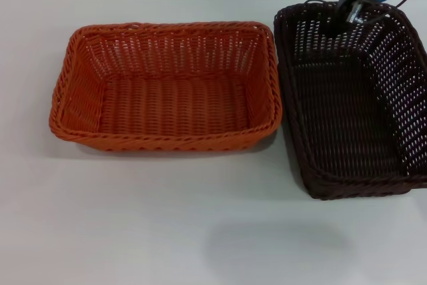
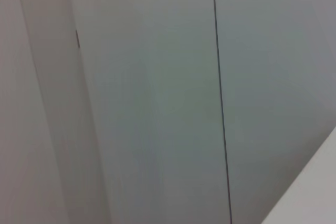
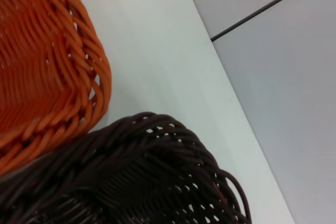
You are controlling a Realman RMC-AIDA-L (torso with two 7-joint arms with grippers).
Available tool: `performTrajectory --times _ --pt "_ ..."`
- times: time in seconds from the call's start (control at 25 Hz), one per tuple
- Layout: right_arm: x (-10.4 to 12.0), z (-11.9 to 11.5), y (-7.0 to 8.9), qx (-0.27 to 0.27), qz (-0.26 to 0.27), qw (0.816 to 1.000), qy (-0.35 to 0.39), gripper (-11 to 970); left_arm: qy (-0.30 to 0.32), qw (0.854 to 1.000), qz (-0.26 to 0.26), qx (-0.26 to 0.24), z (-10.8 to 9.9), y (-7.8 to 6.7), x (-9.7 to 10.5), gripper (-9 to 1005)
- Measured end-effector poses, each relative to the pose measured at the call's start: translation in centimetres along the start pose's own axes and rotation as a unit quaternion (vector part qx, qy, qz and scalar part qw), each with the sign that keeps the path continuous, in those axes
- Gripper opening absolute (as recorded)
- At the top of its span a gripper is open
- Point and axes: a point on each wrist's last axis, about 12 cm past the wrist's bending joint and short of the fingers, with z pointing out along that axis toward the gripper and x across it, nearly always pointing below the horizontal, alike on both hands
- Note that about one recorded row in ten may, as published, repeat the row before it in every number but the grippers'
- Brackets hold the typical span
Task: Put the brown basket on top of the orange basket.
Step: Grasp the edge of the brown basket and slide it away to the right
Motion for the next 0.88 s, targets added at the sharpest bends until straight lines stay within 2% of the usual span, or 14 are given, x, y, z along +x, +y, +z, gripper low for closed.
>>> performTrajectory --times 0.88 --pt "1.2 1.6 0.8 -0.015 0.016 1.0 0.007 820 0.001 1.0 0.002 0.008 0.0 -0.6 0.0 826"
